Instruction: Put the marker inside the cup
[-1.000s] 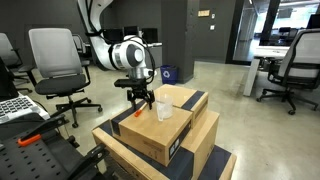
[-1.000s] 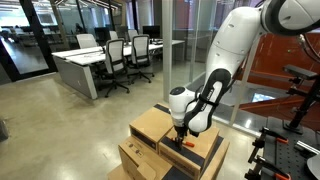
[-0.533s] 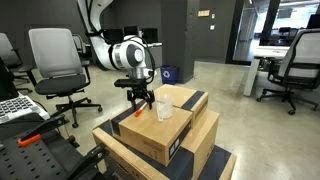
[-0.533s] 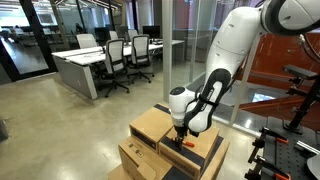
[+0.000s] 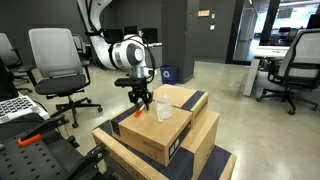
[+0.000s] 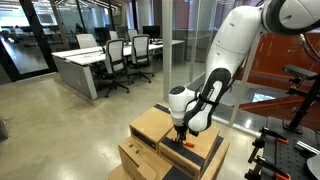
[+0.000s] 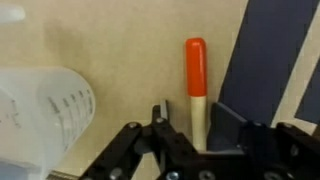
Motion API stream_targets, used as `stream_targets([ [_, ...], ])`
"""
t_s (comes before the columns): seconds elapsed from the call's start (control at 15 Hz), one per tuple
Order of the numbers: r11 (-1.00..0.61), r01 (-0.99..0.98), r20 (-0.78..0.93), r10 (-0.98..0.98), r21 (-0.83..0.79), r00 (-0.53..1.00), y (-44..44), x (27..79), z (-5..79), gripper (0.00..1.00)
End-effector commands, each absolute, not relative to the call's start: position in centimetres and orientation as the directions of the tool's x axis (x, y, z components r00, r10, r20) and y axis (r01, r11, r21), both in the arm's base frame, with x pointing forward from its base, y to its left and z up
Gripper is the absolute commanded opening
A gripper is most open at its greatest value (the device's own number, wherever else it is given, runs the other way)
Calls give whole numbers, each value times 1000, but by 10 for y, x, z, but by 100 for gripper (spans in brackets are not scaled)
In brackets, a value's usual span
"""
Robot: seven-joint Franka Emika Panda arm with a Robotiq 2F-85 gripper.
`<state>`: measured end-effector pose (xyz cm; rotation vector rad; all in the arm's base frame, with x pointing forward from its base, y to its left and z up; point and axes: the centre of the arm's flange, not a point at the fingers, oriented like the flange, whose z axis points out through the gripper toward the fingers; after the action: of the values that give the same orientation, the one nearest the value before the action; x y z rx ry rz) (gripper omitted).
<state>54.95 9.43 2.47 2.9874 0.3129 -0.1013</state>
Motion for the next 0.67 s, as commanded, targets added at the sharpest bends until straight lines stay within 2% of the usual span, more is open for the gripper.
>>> stream_targets([
  [0.0, -969, 212, -79, 203, 124, 976, 95, 550, 24, 21],
  [0.2, -970, 210, -79, 201, 124, 976, 95, 550, 24, 0],
  [0.6, -970, 211, -76, 203, 124, 976, 95, 549, 26, 4],
])
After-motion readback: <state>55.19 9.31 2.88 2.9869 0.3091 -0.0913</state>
